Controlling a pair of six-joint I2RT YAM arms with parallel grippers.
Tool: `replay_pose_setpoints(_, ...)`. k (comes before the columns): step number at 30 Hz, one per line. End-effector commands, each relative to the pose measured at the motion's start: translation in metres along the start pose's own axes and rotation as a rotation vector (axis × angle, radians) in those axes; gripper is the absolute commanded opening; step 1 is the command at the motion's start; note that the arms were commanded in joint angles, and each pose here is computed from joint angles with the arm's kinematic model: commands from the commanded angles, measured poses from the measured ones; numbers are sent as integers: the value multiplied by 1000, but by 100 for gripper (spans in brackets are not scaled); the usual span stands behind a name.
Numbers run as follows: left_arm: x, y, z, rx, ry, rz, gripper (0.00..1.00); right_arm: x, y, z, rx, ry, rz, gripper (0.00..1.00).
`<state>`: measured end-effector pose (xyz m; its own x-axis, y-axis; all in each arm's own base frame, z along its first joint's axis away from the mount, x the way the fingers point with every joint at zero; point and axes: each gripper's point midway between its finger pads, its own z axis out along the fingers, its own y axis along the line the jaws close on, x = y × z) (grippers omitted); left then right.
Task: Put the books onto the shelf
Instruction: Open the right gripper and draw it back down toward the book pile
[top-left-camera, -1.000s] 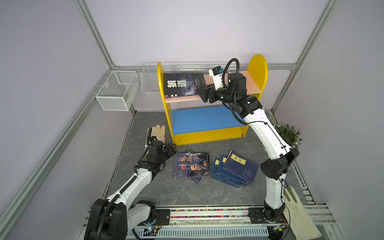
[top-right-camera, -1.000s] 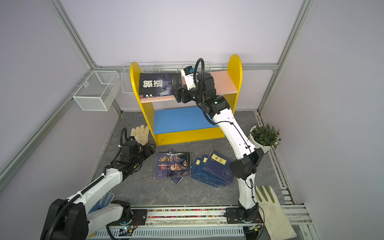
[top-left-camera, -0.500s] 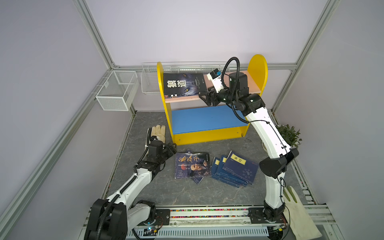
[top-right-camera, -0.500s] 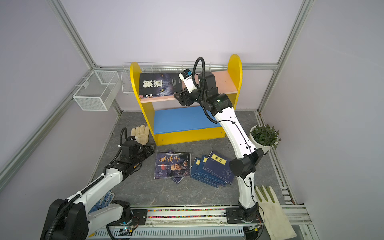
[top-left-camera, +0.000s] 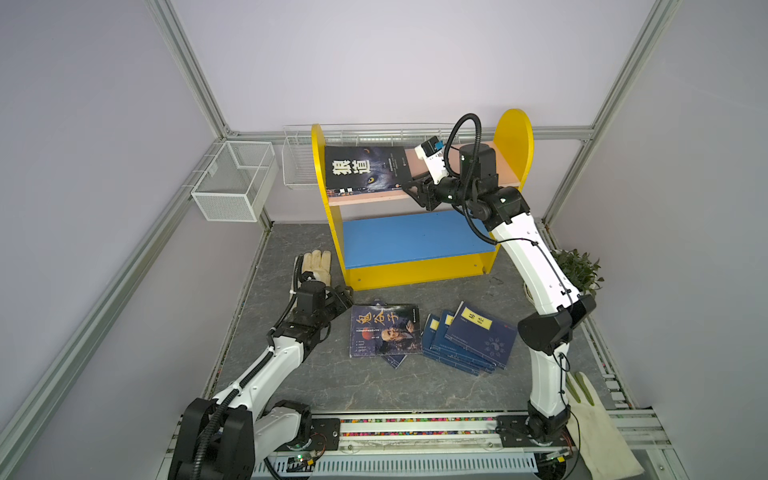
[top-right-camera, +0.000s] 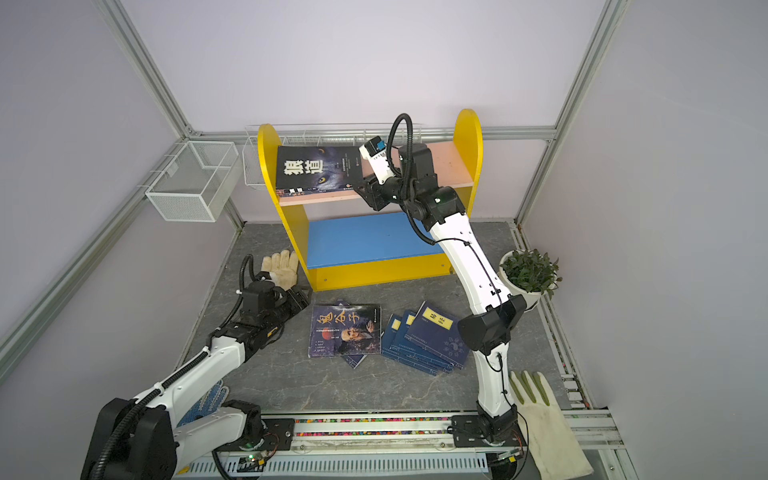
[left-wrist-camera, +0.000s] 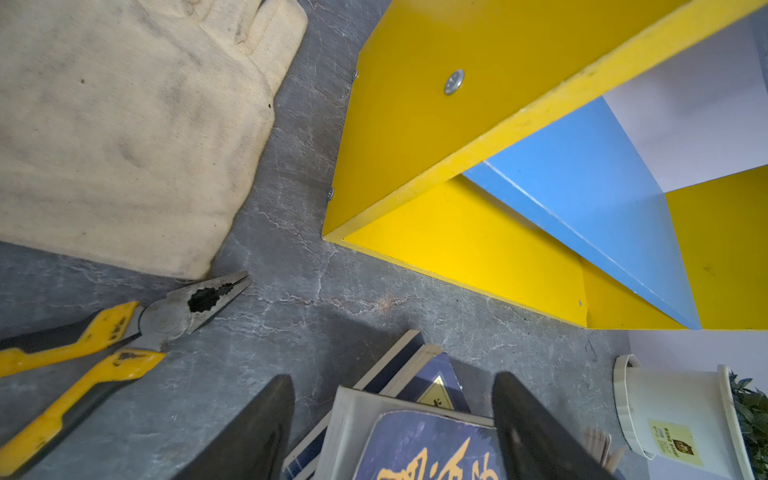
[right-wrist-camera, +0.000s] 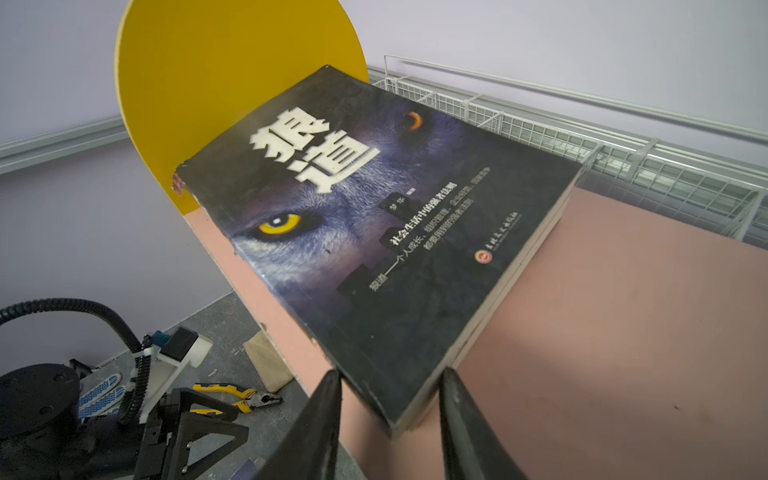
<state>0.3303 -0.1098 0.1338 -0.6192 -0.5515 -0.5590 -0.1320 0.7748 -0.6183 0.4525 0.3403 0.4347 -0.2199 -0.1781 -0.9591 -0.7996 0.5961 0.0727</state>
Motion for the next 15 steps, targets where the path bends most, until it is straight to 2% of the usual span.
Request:
replay_pose_setpoints(1,-4,-4,-1,17,-14,16,76,44,27,23,-119,129,55,35)
replay_pose_setpoints(5,-4,-4,-2,17,-16,17,76,42,30,21,-121,122,50,33)
replay_pose_setpoints(8,-4,-4,-3,20,-19,24,76,38,30,17,-111,110,43,35)
replay_pose_setpoints(10,-4,-6,-4,23,-15,39,76,33,26,12,-76,95,38,44)
replay_pose_setpoints(13,-1,-5,-5,13,8,76,76,17,16,-6,26,30,8,66)
replay_pose_setpoints(15,1,-3,-7,5,22,95,76,0,9,-28,114,-45,-15,76)
